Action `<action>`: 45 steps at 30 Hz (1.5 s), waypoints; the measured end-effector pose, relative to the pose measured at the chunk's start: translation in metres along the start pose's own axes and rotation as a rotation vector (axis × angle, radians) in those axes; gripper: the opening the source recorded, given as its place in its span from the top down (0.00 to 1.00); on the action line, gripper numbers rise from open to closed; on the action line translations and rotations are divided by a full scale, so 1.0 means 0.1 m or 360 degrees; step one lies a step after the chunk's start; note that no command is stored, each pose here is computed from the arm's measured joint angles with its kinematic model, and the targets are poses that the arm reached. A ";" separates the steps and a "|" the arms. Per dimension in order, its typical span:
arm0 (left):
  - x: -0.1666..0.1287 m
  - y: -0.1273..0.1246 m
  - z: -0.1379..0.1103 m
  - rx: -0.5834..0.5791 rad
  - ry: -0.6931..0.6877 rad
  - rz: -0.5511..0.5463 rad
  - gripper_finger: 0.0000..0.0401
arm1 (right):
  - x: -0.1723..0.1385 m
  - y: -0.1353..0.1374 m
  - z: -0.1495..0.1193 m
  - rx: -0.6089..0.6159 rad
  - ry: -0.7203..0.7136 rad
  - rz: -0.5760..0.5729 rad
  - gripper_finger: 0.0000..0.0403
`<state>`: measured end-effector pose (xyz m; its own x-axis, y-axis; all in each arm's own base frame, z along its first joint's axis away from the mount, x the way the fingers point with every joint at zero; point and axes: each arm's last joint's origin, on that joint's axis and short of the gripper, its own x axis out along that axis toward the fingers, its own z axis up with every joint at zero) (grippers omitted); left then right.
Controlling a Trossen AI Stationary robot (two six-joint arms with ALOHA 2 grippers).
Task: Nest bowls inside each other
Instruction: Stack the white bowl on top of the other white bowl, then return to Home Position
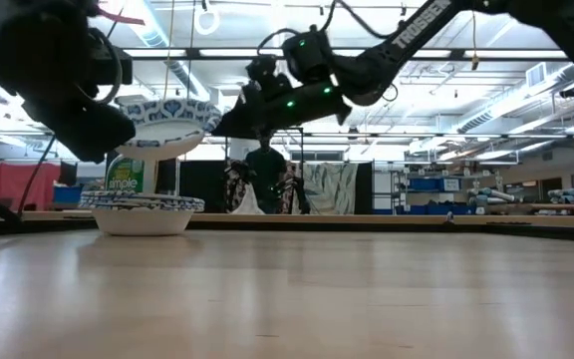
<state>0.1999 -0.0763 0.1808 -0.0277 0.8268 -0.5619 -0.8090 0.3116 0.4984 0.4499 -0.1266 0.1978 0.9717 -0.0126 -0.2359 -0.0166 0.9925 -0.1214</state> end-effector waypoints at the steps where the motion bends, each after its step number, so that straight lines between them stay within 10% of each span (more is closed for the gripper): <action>1: 0.02 0.00 0.01 -0.0018 0.0010 0.0014 0.60 | 0.02 -0.03 0.01 0.0023 -0.0005 -0.0014 0.58; 16: 0.37 0.04 -0.04 -0.0055 0.0278 0.0182 0.61 | 0.66 -0.28 -0.30 0.0462 0.0490 -0.0228 0.58; 32: 0.32 0.04 -0.09 0.0068 0.0225 0.0140 0.61 | 0.45 -0.29 -0.12 0.0275 0.0761 -0.0546 0.59; 37: 0.09 -0.01 -0.07 0.0111 0.0132 0.0010 0.61 | 0.34 -0.19 -0.04 0.0261 0.0892 -0.0386 0.59; 45: 0.11 0.01 -0.01 0.0158 0.0046 -0.0039 0.61 | 0.38 -0.06 -0.20 0.0280 0.0494 -0.0077 0.59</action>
<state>0.1987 -0.0676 0.1746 -0.0265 0.8049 -0.5928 -0.7476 0.3777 0.5463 0.4818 -0.1351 0.1698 0.8520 -0.0699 -0.5189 0.0948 0.9953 0.0216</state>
